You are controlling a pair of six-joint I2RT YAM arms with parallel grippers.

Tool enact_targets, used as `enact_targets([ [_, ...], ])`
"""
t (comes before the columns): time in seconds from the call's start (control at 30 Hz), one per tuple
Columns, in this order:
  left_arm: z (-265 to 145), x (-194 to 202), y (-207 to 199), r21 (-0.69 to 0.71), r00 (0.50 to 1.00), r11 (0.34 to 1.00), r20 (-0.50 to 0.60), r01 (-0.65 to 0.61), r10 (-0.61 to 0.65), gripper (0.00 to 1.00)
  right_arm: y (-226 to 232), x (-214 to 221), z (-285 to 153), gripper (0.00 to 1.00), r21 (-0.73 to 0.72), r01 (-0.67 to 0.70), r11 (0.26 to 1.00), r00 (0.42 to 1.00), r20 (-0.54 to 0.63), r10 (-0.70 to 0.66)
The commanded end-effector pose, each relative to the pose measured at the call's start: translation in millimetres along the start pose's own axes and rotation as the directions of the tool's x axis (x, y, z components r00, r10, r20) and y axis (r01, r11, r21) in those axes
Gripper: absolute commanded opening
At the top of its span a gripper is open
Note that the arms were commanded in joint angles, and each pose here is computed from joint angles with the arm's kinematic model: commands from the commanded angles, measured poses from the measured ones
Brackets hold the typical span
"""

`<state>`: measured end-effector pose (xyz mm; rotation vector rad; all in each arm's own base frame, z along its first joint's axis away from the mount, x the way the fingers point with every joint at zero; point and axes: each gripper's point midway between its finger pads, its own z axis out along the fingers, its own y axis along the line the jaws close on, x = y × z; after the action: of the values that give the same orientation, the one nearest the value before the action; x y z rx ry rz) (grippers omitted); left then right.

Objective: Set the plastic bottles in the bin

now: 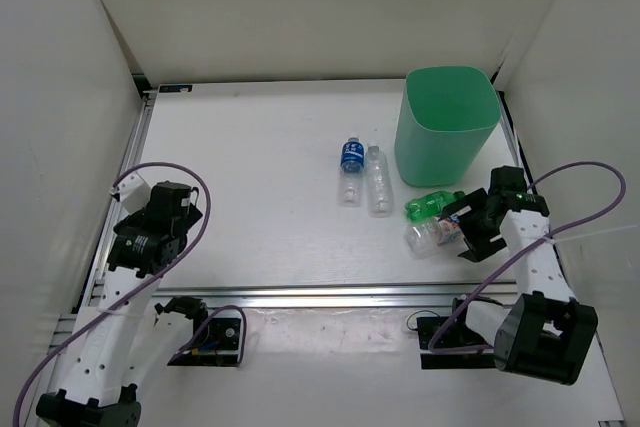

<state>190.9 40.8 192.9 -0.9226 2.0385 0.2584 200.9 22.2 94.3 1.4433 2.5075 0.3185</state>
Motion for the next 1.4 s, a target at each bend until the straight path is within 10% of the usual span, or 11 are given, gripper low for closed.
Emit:
enact_targets([
  [0.0, 2, 0, -5, 0.016, 1.0, 1.0, -0.002, -0.021, 0.021, 1.0, 4, -8, 15, 0.99, -0.03, 0.02, 0.999, 1.0, 0.016, -0.019],
  [0.77, 11, 6, -9, -0.015, 0.997, 0.997, -0.034, -0.075, 0.074, 1.0, 13, -33, 70, 0.99, 0.014, -0.048, 0.999, 0.996, -0.073, 0.049],
  [0.93, 15, 8, -9, -0.037, 0.996, 0.996, -0.044, -0.084, 0.083, 1.0, 0, -26, 65, 0.81, 0.051, -0.051, 0.997, 0.996, -0.076, 0.055],
  [1.13, 21, 14, -11, -0.055, 0.994, 0.994, -0.062, -0.096, 0.092, 1.0, -13, -18, 21, 0.62, 0.082, -0.038, 0.996, 0.999, -0.029, 0.04],
  [1.37, 28, 17, -13, -0.077, 0.99, 0.989, -0.074, -0.127, 0.121, 1.0, 45, -12, -116, 0.57, -0.329, 0.024, 0.944, 0.986, 0.163, 0.032],
])
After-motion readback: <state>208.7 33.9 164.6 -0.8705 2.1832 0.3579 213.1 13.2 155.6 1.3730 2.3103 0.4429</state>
